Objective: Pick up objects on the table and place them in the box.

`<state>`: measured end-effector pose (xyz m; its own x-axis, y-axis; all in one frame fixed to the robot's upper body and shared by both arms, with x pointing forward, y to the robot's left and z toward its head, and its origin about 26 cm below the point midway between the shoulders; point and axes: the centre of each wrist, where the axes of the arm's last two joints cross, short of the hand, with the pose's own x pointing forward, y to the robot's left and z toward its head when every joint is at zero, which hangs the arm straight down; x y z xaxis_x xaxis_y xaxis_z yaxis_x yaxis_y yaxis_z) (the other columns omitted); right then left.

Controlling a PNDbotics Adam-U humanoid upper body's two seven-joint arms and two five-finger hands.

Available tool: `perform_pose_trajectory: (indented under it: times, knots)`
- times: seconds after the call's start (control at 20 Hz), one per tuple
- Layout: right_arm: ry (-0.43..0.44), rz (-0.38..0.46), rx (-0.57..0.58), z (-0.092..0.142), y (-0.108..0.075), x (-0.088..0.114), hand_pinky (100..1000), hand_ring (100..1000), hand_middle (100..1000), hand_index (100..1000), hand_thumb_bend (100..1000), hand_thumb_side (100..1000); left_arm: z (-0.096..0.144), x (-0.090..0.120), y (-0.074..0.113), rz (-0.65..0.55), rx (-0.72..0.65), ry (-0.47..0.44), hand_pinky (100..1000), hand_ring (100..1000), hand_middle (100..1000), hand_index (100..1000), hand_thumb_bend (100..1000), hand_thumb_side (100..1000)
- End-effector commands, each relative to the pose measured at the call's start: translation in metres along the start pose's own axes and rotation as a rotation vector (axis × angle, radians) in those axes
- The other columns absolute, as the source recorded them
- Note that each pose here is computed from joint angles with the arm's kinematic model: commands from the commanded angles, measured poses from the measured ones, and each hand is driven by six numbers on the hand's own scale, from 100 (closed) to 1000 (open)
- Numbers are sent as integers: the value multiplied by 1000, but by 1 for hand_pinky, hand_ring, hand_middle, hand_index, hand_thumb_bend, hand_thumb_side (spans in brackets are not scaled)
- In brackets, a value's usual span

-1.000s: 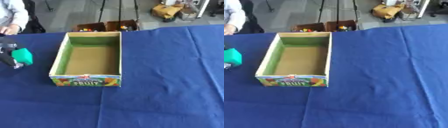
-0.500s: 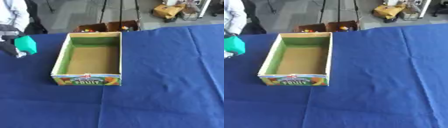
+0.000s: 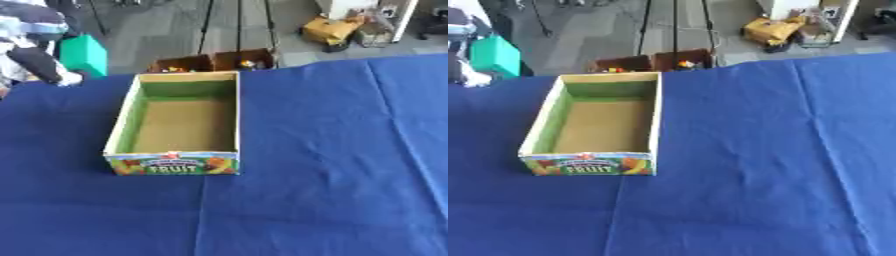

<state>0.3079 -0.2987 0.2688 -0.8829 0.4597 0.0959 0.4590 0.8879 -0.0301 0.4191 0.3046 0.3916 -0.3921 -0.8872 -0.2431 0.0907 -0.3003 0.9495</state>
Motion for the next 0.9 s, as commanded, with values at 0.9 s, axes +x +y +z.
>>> perform_pose_trajectory:
  times: [0.9]
  knots:
    - [-31, -56, -2, -8, 6, 7, 706, 702, 490, 693, 100, 750, -56, 59, -7, -86, 24, -139, 411, 517, 604, 743, 100, 415]
